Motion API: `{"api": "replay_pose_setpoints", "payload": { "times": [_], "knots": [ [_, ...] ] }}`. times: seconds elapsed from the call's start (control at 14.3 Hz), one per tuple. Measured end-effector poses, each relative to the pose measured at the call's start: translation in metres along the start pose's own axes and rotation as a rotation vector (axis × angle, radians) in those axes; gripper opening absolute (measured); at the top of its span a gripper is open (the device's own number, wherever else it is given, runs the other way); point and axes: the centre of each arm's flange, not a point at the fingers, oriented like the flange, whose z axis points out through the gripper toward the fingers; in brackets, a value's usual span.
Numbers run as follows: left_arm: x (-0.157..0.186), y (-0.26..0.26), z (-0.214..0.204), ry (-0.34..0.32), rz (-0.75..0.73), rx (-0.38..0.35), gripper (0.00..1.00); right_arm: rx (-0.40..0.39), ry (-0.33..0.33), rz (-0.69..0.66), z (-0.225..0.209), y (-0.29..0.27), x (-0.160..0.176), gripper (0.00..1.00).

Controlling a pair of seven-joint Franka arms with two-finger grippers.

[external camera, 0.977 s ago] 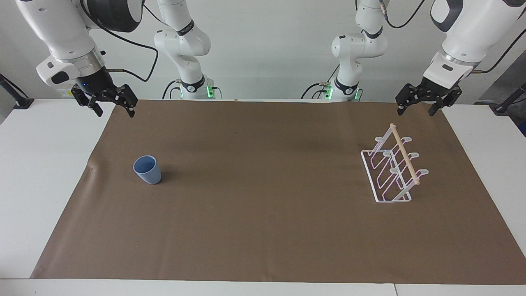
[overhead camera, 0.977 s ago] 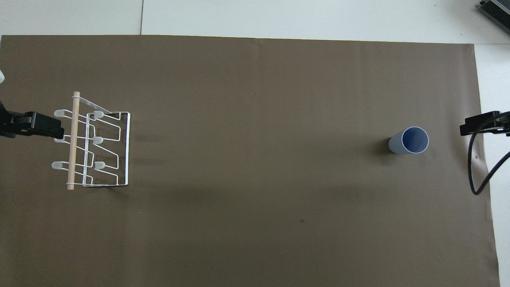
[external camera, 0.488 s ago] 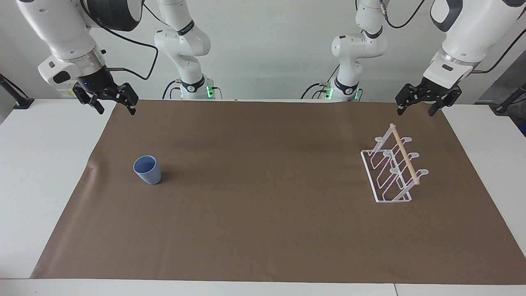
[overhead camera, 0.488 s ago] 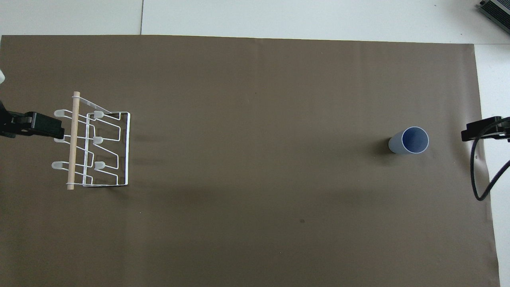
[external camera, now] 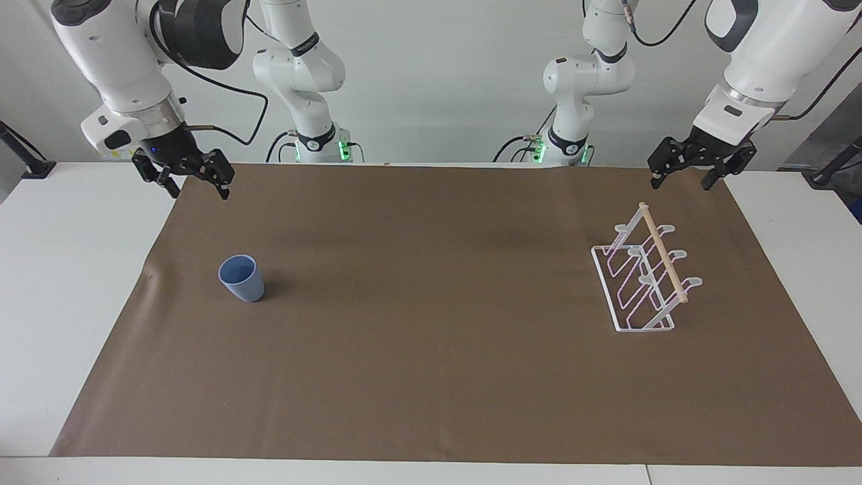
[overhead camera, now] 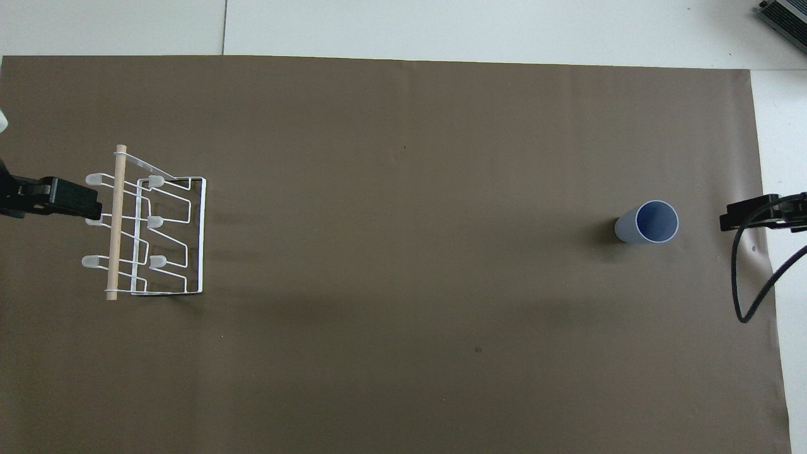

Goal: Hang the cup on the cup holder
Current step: 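Reach the right gripper to the light blue cup and grasp it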

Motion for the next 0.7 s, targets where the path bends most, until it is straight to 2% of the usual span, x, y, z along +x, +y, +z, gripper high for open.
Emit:
{"api": "replay_pose_setpoints", "payload": {
  "times": [0.7],
  "knots": [
    [0.000, 0.003, 0.000, 0.000, 0.005, 0.000, 1.00, -0.005, 0.068, -0.008, 0.088, -0.005, -0.005, 1.00]
  ]
}}
